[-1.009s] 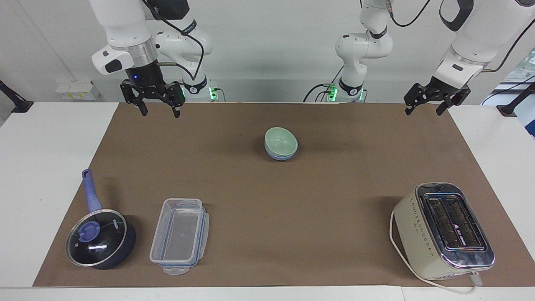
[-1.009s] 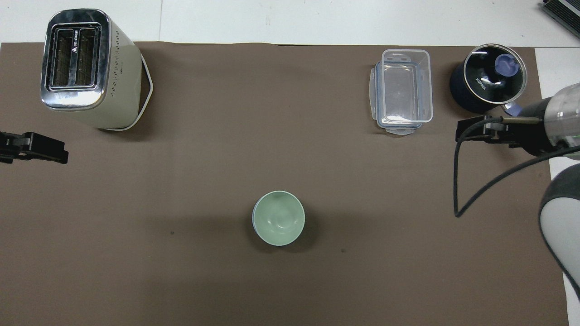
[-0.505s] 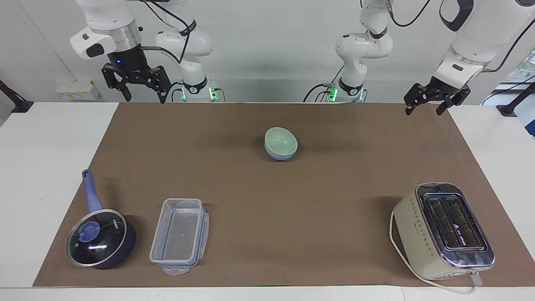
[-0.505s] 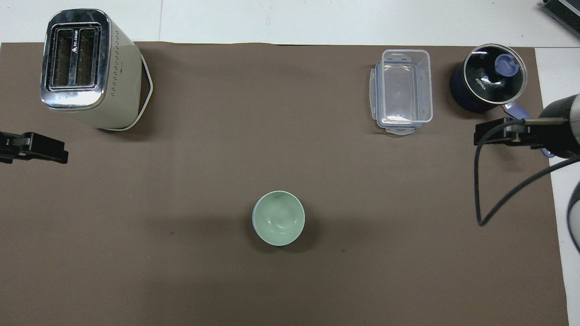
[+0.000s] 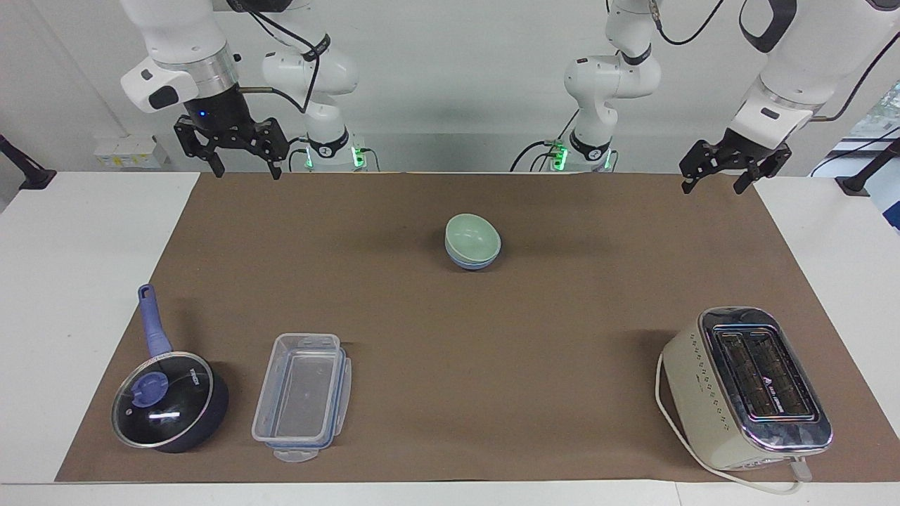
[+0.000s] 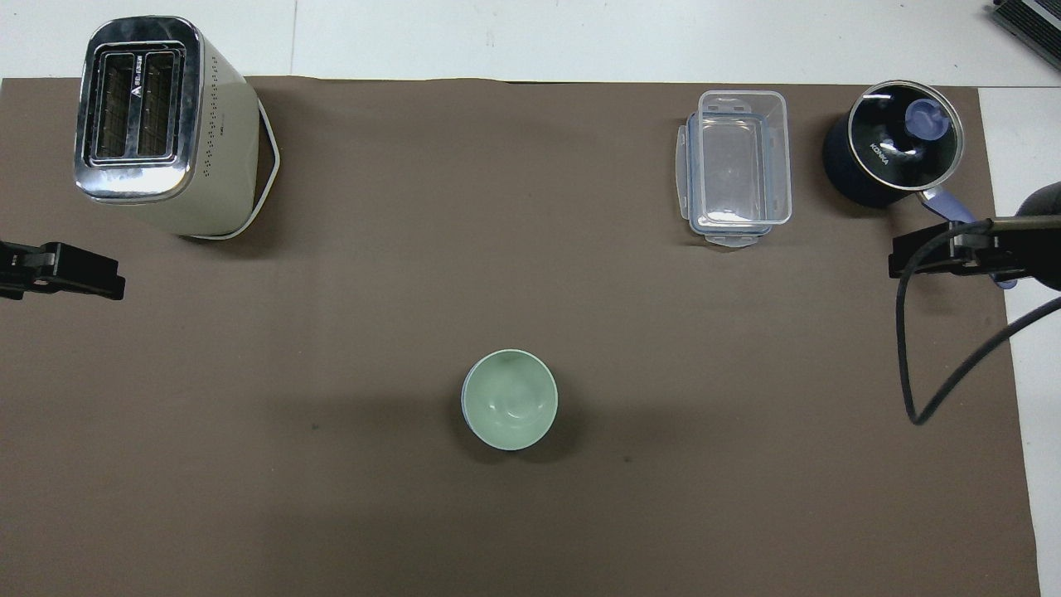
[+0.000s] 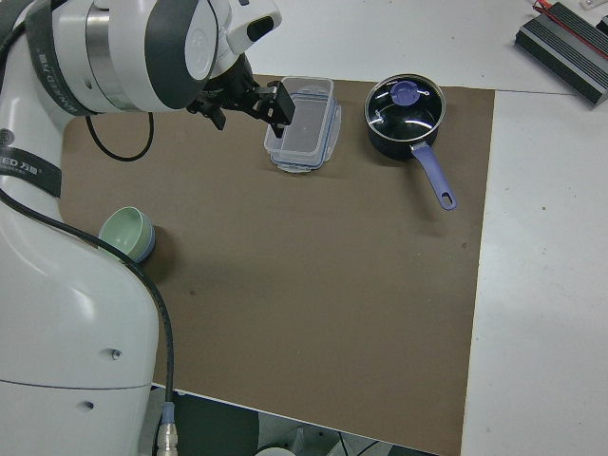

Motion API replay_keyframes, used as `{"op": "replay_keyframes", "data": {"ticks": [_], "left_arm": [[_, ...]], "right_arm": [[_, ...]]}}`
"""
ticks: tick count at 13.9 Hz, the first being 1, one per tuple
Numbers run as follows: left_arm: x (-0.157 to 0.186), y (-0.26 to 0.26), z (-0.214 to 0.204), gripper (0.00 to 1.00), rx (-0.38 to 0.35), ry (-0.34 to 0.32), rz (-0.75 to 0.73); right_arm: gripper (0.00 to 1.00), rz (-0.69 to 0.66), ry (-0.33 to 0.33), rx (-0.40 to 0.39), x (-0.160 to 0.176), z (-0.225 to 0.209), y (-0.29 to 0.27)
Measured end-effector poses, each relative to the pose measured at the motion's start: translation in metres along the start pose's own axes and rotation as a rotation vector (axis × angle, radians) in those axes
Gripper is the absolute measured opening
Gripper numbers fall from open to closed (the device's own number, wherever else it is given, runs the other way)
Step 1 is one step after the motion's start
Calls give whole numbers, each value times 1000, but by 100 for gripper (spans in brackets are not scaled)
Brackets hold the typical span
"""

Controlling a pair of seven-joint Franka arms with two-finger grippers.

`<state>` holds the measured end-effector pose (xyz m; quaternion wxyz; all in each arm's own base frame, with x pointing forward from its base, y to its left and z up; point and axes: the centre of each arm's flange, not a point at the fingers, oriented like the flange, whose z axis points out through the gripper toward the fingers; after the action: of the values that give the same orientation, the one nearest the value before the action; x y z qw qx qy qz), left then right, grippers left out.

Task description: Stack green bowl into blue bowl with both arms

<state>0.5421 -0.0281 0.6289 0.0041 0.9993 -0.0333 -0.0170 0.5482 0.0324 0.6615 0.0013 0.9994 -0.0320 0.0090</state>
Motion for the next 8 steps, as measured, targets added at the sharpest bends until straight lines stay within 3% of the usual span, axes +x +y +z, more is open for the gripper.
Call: {"op": "replay_keyframes", "data": {"ticks": [8], "left_arm": [[0,0,0,100,0,0,0]], "right_arm": [[100,4,-13,1,-1,5,2]]}}
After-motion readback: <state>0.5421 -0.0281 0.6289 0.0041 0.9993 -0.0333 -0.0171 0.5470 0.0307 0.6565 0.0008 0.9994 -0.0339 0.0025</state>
